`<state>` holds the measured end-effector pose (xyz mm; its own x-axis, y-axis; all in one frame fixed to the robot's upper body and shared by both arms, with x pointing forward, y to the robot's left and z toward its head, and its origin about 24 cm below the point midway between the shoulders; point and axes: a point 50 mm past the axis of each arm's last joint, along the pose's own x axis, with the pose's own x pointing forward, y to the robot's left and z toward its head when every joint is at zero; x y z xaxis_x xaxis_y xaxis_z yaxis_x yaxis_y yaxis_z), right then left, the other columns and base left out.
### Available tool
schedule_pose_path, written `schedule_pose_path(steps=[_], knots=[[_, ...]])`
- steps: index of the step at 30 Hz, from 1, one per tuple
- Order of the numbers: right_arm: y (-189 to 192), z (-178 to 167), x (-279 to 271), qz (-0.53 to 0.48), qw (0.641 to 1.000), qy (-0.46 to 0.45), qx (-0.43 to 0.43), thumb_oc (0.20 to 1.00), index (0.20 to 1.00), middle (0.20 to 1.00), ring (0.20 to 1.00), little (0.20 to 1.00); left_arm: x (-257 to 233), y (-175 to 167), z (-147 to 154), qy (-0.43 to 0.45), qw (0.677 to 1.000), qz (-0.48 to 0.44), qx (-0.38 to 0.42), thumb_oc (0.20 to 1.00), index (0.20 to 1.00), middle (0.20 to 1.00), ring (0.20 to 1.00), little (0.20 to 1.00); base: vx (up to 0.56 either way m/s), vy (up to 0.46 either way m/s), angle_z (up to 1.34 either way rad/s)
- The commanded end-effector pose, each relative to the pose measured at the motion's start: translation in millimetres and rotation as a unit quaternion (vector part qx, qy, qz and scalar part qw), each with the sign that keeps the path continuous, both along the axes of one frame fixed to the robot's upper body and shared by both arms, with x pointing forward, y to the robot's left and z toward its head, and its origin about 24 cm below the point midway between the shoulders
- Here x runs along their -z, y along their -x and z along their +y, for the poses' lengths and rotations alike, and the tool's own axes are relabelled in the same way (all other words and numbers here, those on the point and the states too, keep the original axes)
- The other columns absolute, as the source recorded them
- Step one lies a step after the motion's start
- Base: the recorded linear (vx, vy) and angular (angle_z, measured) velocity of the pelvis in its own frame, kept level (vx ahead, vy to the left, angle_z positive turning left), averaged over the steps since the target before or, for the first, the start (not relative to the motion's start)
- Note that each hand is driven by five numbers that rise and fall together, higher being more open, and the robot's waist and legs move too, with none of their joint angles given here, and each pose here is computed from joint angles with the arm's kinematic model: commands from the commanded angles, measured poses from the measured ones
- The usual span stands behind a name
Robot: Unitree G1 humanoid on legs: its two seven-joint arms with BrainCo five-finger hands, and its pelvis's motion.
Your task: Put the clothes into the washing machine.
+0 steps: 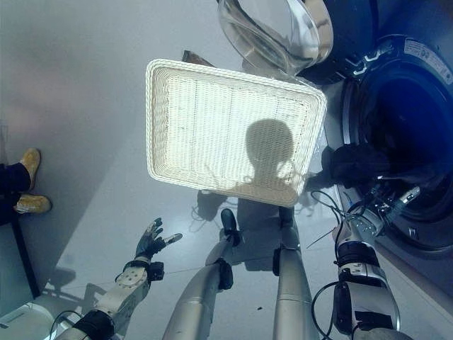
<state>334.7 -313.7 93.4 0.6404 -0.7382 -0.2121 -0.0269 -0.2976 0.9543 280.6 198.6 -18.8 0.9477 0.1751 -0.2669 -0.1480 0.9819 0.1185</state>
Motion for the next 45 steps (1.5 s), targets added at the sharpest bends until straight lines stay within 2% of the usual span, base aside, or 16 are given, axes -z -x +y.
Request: schedule_pose_path(steps=[1, 6, 7, 8, 11, 15, 20, 22, 25, 26, 30, 31, 35, 41, 43, 45], knots=[[13.8, -17.0, 8.4, 0.017, 0.998, 0.056, 0.012, 1.0, 1.0, 1.0, 1.0, 1.0, 6.1, 0.5, -10.1, 0.023, 1.0, 0.0, -0.021, 1.0, 1.0, 1.0, 1.0, 1.0, 0.0, 0.088, -0.04], [12.8, 2.4, 27.8, 0.045, 0.992, 0.117, -0.032, 1.0, 1.0, 1.0, 1.0, 1.0, 10.8, 3.4, -20.7, 0.036, 0.999, 0.003, -0.018, 1.0, 1.0, 1.0, 1.0, 1.0, 0.0, 0.076, -0.06], [11.5, 19.5, 33.0, 0.076, 0.979, 0.175, -0.067, 1.0, 1.0, 1.0, 1.0, 1.0, 13.2, 5.1, -26.7, 0.042, 0.999, 0.004, -0.02, 1.0, 1.0, 1.0, 1.0, 1.0, 0.0, 0.064, -0.03], [11.5, 22.4, 33.8, 0.081, 0.977, 0.182, -0.071, 1.0, 1.0, 1.0, 1.0, 1.0, 13.6, 5.5, -27.3, 0.043, 0.999, 0.004, -0.021, 1.0, 1.0, 1.0, 1.0, 1.0, -0.01, 0.104, -0.04], [11.6, 49.0, 39.3, 0.13, 0.942, 0.281, -0.129, 1.0, 1.0, 1.0, 1.0, 1.0, 16.8, 8.4, -34.8, 0.052, 0.998, 0.003, -0.025, 1.0, 1.0, 1.0, 1.0, 1.0, 0.0, 0.072, -0.08], [10.9, 63.2, 48.0, 0.178, 0.915, 0.32, -0.171, 1.0, 1.0, 1.0, 1.0, 1.0, 19.9, 9.9, -39.1, 0.06, 0.998, 0.006, -0.03, 1.0, 1.0, 1.0, 1.0, 1.0, 0.02, 0.036, -0.11], [8.7, 50.9, 57.8, 0.224, 0.901, 0.324, -0.183, 1.0, 1.0, 1.0, 1.0, 1.0, 26.1, 11.7, -43.4, 0.066, 0.997, 0.012, -0.028, 1.0, 1.0, 1.0, 1.0, 1.0, 0.04, 0.005, -0.04], [6.4, 36.7, 51.8, 0.281, 0.878, 0.353, -0.162, 1.0, 1.0, 1.0, 1.0, 1.0, 28.9, 11.3, -44.1, 0.072, 0.997, 0.02, -0.027, 1.0, 1.0, 1.0, 1.0, 1.0, 0.07, -0.05, -0.02], [4.6, 26.0, 48.9, 0.3, 0.877, 0.341, -0.158, 1.0, 1.0, 1.0, 1.0, 1.0, 30.0, 11.4, -45.7, 0.076, 0.996, 0.024, -0.027, 1.0, 1.0, 1.0, 1.0, 1.0, 0.06, -0.047, -0.01], [4.4, 13.6, 44.9, 0.299, 0.888, 0.315, -0.148, 1.0, 1.0, 1.0, 1.0, 1.0, 31.1, 12.3, -43.2, 0.076, 0.996, 0.025, -0.028, 1.0, 1.0, 1.0, 1.0, 1.0, 0.09, -0.084, 0.01], [5.4, 1.8, 44.1, 0.279, 0.916, 0.253, -0.139, 1.0, 1.0, 1.0, 1.0, 1.0, 31.0, 11.9, -41.3, 0.079, 0.996, 0.023, -0.03, 1.0, 1.0, 1.0, 1.0, 1.0, 0.06, -0.082, 0.07], [3.6, -6.9, 39.9, 0.266, 0.932, 0.205, -0.137, 1.0, 1.0, 1.0, 1.0, 1.0, 29.7, 11.1, -41.8, 0.078, 0.996, 0.02, -0.025, 1.0, 1.0, 1.0, 1.0, 1.0, 0.06, -0.104, 0.13], [-1.4, -16.2, 23.9, 0.269, 0.936, 0.187, -0.127, 1.0, 1.0, 1.0, 1.0, 1.0, 22.6, 8.1, -41.3, 0.077, 0.997, 0.007, -0.02, 1.0, 1.0, 1.0, 1.0, 1.0, 0.05, -0.105, 0.14], [-8.4, -28.2, -7.2, 0.293, 0.922, 0.231, -0.107, 1.0, 1.0, 1.0, 1.0, 1.0, 13.0, 5.8, -40.4, 0.07, 0.997, -0.01, -0.007, 1.0, 1.0, 1.0, 1.0, 1.0, 0.06, -0.078, 0.06], [-13.4, -40.3, -40.6, 0.315, 0.893, 0.309, -0.089, 1.0, 1.0, 1.0, 1.0, 1.0, 1.0, 2.2, -39.2, 0.066, 0.997, -0.026, 0.008, 1.0, 1.0, 1.0, 1.0, 1.0, 0.05, -0.115, 0.03], [-16.5, -44.5, -58.7, 0.314, 0.879, 0.35, -0.084, 1.0, 1.0, 1.0, 1.0, 1.0, -6.6, -0.5, -37.2, 0.064, 0.997, -0.036, 0.014, 1.0, 1.0, 1.0, 1.0, 1.0, 0.03, -0.082, 0.08]])
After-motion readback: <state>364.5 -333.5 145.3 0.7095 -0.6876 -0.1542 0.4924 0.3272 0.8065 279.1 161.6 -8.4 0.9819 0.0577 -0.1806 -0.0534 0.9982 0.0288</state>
